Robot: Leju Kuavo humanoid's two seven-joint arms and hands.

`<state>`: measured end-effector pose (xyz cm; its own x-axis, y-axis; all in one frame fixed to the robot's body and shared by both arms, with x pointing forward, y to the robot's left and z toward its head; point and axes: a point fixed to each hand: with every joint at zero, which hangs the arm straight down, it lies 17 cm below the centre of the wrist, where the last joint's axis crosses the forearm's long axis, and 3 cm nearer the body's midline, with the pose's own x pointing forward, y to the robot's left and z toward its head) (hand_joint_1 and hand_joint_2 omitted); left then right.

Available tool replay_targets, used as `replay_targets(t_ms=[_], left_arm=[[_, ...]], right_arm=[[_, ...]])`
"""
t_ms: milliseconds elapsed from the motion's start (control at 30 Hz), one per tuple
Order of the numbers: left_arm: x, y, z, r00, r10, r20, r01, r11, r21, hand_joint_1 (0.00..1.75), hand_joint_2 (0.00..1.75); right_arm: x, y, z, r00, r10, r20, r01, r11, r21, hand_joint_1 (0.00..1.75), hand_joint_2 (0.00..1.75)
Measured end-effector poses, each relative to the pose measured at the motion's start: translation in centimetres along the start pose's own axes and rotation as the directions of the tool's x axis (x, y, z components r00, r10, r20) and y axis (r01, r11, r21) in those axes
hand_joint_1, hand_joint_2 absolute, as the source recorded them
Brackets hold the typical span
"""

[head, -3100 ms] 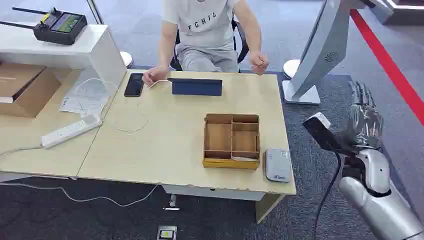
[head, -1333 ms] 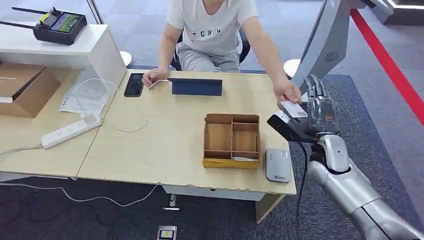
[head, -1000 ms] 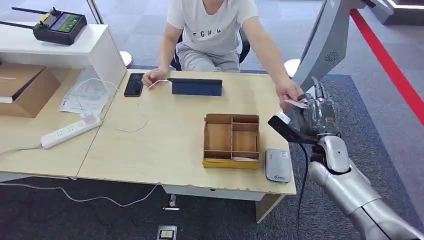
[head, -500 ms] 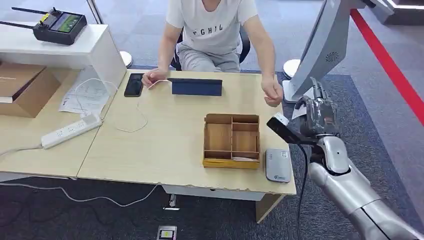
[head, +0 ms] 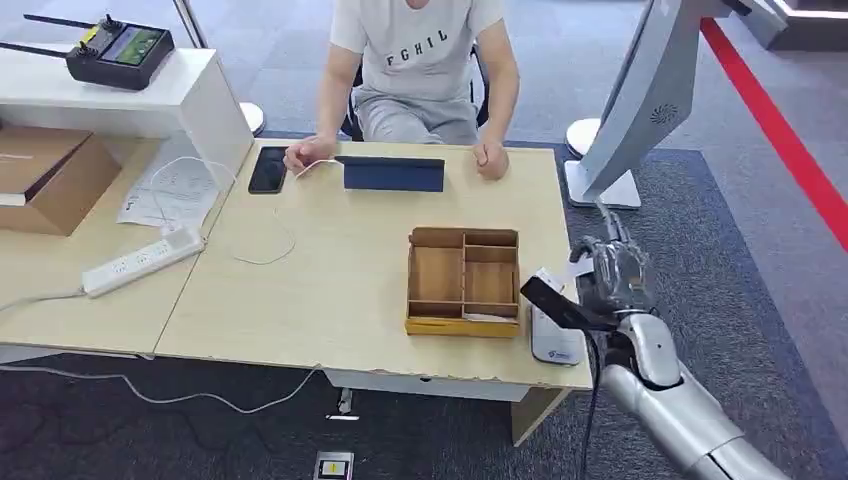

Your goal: Pass the card to the sensor for recognition and then transmit it.

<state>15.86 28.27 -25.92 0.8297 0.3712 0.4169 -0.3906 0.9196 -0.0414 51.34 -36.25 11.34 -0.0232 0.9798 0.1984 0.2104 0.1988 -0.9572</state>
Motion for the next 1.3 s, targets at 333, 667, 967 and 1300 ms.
replay_targets(t_ms=[333,667,967,1300], left_arm=[[0.1,0.1,0.0,1.0,0.007,0.008,-0.007,1.0,0.002,0.0,1.75],[-0.7,0.6,0.2,1.0,0.009,0.001,-0.009,1.0,0.011,0.0,1.75],[-0.9,0.9,0.1,1.0,0.019,-0.006,-0.018,0.999,0.03,0.0,1.75],[-0.9,1.0,0.1,1.0,0.019,-0.006,-0.019,0.999,0.032,0.0,1.75]], right_arm=[[-0.5,2.1,1.4,0.998,-0.05,-0.029,0.051,0.997,0.05,1.75,1.75],[-0.7,4.8,3.5,0.993,-0.099,-0.07,0.107,0.988,0.11,1.75,1.75],[0.3,7.4,5.3,0.981,-0.175,-0.09,0.187,0.969,0.159,1.75,1.75],[0.3,9.7,7.3,0.973,-0.192,-0.127,0.215,0.955,0.203,1.75,1.75]])
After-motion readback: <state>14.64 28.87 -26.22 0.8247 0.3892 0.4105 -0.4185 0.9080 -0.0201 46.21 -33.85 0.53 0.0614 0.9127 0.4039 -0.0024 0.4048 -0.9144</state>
